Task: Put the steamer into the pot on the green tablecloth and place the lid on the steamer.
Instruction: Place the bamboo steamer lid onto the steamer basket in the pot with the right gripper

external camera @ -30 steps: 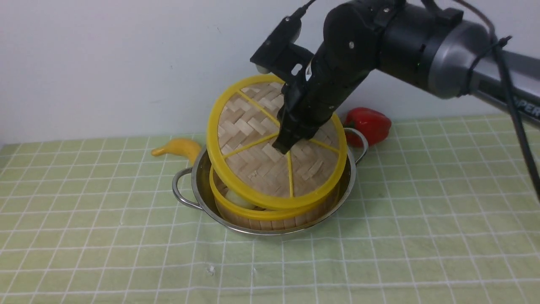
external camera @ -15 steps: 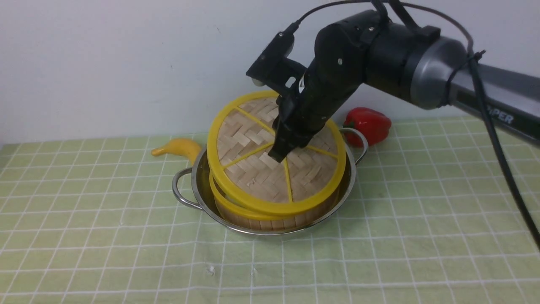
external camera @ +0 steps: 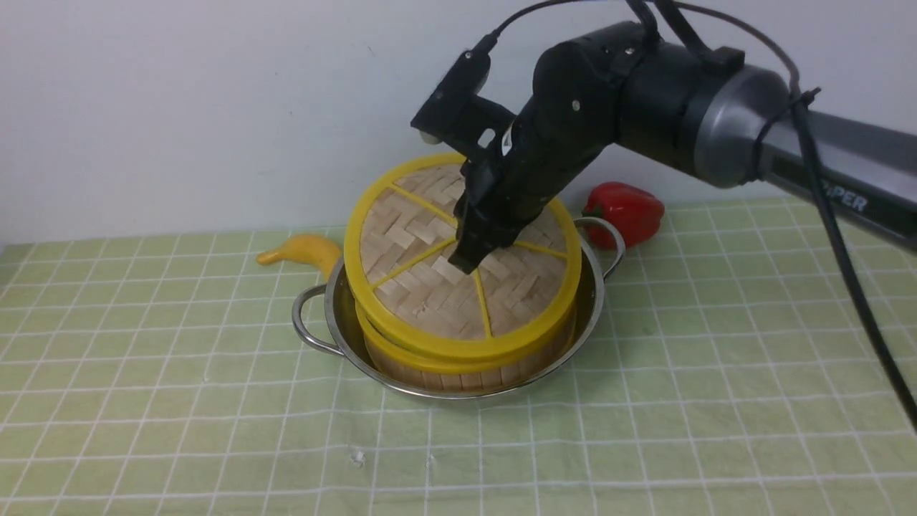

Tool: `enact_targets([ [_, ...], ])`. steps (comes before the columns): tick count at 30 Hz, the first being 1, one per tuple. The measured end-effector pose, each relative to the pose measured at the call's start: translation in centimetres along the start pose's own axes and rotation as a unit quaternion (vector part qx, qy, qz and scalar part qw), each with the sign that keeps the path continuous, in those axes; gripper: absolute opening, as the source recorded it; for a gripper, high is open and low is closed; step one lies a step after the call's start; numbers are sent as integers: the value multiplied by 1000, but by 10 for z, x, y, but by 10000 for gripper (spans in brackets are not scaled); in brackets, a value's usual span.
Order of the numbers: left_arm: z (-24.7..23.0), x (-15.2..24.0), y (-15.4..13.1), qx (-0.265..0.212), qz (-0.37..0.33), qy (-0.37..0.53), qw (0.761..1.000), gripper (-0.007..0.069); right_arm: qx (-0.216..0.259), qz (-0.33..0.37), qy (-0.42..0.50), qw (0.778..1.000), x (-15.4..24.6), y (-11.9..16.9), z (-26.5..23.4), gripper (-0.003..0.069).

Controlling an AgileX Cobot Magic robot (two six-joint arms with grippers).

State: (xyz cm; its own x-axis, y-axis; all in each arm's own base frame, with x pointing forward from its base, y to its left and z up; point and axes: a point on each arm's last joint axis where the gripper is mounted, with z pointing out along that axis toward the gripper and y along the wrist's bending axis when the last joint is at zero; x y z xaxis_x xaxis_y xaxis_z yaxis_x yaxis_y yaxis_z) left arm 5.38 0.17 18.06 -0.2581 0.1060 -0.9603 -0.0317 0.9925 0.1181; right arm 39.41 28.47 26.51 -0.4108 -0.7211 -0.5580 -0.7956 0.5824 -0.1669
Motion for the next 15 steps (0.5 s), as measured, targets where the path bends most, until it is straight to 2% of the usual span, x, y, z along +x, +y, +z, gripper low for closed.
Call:
enact_targets([
  [15, 0, 0, 0, 0, 0, 0, 1000, 243, 2, 1, 0, 1000, 6, 0, 31, 146],
])
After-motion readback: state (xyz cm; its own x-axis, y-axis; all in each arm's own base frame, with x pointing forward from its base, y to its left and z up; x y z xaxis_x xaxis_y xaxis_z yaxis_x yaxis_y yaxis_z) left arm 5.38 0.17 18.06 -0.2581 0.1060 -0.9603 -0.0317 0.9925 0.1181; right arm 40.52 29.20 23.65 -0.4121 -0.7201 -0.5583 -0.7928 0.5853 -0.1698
